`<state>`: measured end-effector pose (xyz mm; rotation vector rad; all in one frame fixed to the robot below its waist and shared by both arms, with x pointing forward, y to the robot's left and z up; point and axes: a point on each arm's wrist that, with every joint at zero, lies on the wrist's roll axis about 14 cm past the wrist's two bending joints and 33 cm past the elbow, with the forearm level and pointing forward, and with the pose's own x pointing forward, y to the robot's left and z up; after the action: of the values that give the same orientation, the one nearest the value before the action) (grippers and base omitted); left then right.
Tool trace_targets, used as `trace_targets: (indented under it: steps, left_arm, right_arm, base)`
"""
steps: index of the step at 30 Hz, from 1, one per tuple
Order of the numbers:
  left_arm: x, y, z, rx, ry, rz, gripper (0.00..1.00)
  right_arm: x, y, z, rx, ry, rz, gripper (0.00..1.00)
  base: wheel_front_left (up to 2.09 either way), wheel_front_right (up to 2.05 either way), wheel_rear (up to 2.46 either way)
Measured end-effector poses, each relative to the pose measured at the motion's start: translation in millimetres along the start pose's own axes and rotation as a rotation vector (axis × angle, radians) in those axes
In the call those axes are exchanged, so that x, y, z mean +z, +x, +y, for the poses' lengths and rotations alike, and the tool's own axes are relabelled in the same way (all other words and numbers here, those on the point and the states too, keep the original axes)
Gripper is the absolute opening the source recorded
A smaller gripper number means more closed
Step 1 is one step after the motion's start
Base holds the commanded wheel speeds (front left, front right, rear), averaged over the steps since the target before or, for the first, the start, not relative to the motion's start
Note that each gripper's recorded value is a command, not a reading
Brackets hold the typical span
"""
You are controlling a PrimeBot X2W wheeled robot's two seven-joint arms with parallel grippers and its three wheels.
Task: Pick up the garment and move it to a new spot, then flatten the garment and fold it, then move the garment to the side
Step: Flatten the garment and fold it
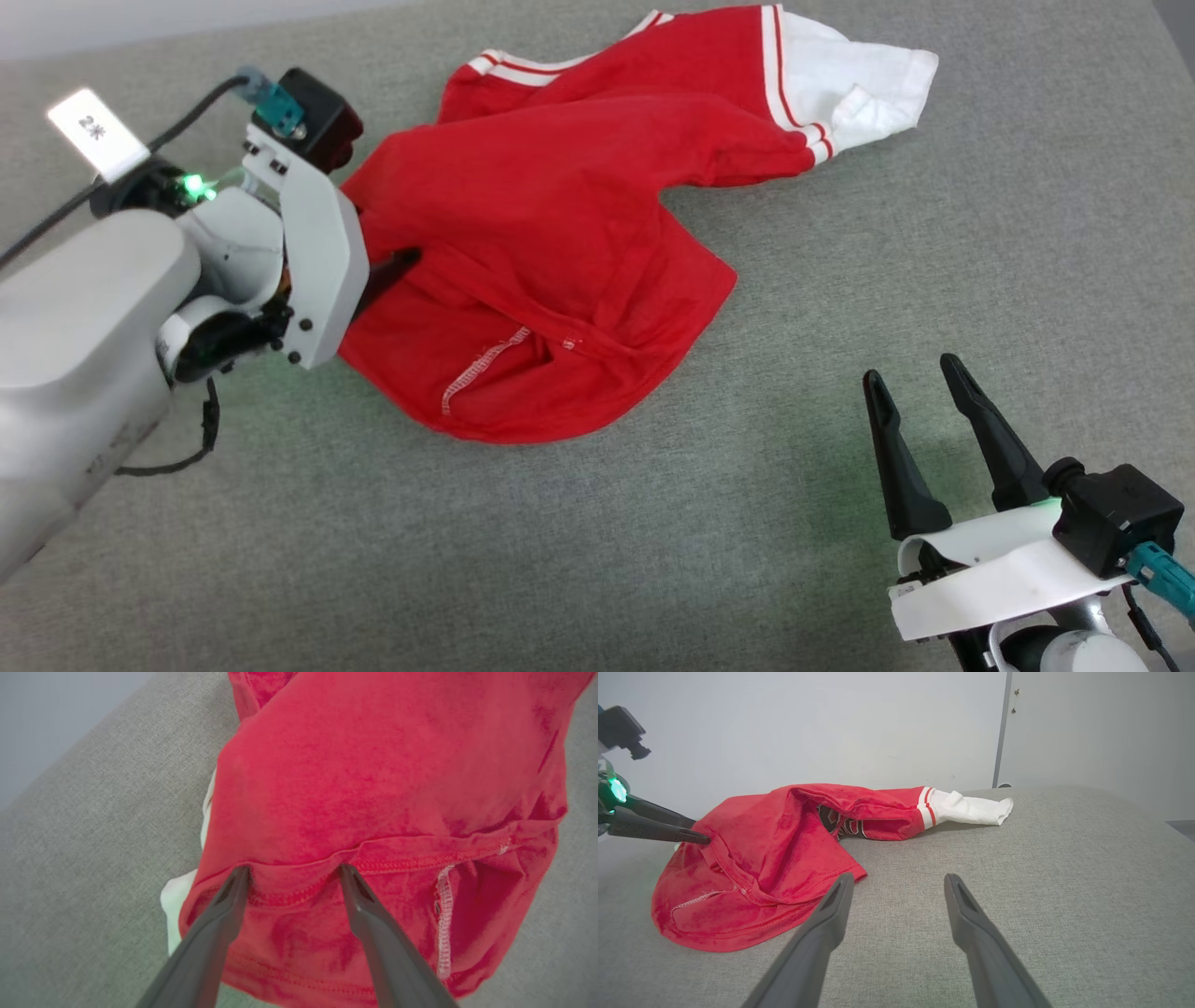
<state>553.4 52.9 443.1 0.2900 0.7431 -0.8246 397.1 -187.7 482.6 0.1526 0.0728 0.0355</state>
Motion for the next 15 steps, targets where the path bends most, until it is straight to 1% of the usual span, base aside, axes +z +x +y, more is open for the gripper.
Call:
trace_targets:
  steps: [2, 3, 4, 5, 6, 8, 11, 13, 15]
  left_arm:
    - [-4.1, 4.2, -0.1, -0.003, -0.005, 0.007, 1.00]
    - [-5.1, 5.4, -0.3, -0.004, -0.004, 0.011, 0.94]
    - [-5.3, 5.8, -0.5, -0.004, -0.002, 0.011, 0.73]
    - [-5.0, 5.7, -0.4, -0.003, -0.003, 0.008, 0.25]
    - [-4.3, 5.7, -0.5, -0.005, -0.009, 0.000, 0.00]
    - [-3.8, 4.8, -1.3, -0.010, -0.027, -0.004, 0.00]
    - [2.0, 1.1, -5.4, -0.011, 0.022, -0.016, 0.00]
    - [9.0, -1.2, -19.2, -0.051, 0.029, -0.038, 0.00]
    - [17.5, -4.9, -40.6, -0.116, 0.033, -0.058, 0.00]
  right_arm:
    - [-0.9, -0.2, -1.3, -0.005, 0.000, 0.001, 1.00]
    - [-1.4, -0.1, -1.8, -0.007, 0.000, 0.002, 1.00]
    - [-1.1, 0.2, -1.9, -0.007, 0.000, 0.001, 1.00]
    - [-0.4, 1.0, -1.7, -0.006, 0.000, -0.001, 1.00]
    - [-0.3, 1.5, -1.4, -0.005, 0.000, -0.002, 1.00]
    - [-0.1, 2.1, -0.4, -0.002, 0.002, -0.003, 1.00]
    - [0.6, 3.2, 1.2, 0.003, 0.002, -0.007, 1.00]
    - [1.1, 3.7, 2.3, 0.006, 0.004, -0.009, 1.00]
    - [1.5, 4.0, 3.5, 0.009, 0.006, -0.010, 1.00]
  base:
    - [0.00, 0.00, 0.00]
    - [0.00, 0.00, 0.00]
    - [0.00, 0.00, 0.00]
    - [0.00, 0.00, 0.00]
    - [0.00, 0.00, 0.00]
    - [0.00, 0.00, 0.00]
    - [0.00, 0.00, 0.00]
    - [0.00, 0.00, 0.00]
    - [0.00, 0.00, 0.00]
